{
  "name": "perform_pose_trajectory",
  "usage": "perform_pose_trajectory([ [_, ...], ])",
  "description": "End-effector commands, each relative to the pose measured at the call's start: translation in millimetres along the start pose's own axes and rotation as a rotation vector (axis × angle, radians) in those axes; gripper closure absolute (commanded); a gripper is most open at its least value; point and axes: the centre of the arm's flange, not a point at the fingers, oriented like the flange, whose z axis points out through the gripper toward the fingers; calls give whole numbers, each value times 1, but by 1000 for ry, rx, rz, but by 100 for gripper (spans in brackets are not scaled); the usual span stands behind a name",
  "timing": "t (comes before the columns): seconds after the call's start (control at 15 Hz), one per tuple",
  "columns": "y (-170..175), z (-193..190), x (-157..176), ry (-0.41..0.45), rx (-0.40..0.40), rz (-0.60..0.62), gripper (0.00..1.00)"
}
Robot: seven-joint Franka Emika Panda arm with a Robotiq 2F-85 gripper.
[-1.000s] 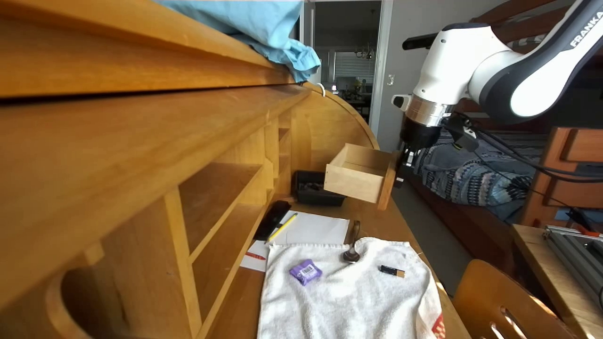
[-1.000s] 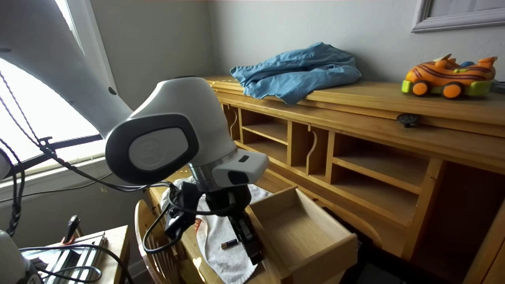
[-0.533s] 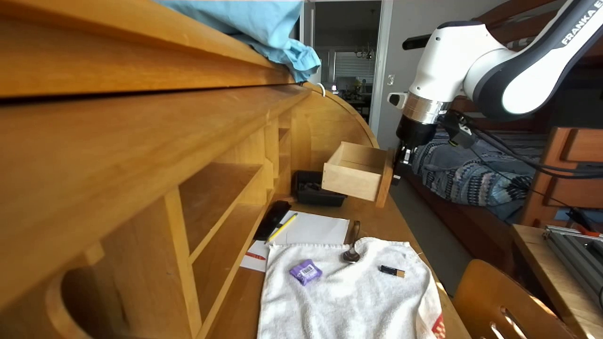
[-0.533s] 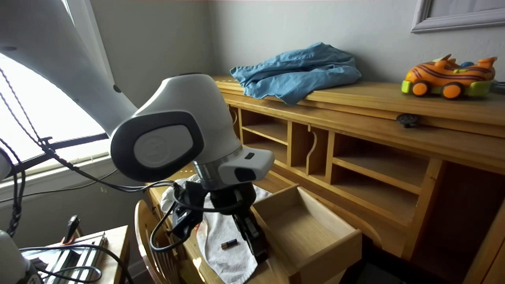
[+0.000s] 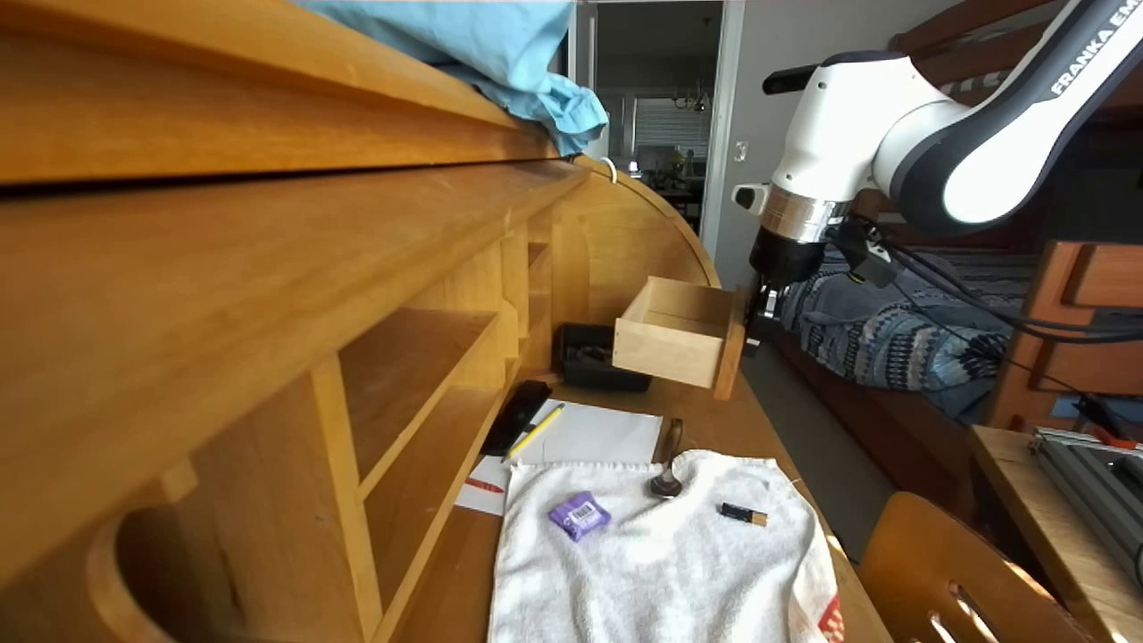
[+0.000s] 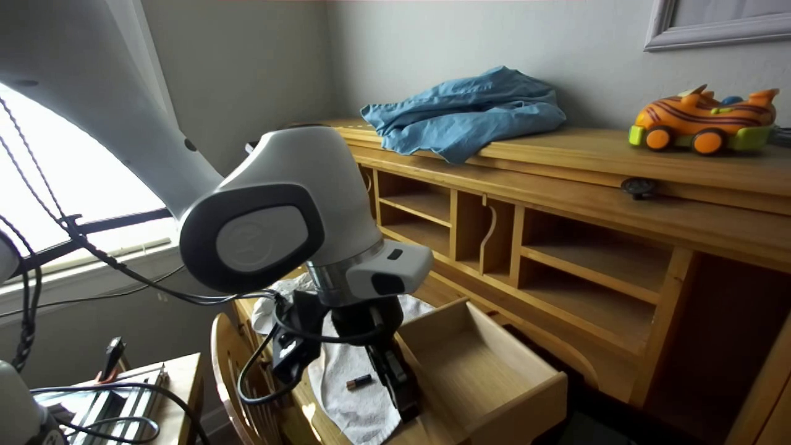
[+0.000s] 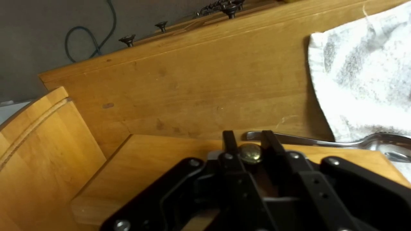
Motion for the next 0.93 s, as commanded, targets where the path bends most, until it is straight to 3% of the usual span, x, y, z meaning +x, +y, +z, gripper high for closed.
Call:
perform_pose_trajectory([
  [0.0, 19, 0, 17, 6, -4, -1, 94],
  [0.87, 46, -3, 51, 73, 27, -117, 94],
])
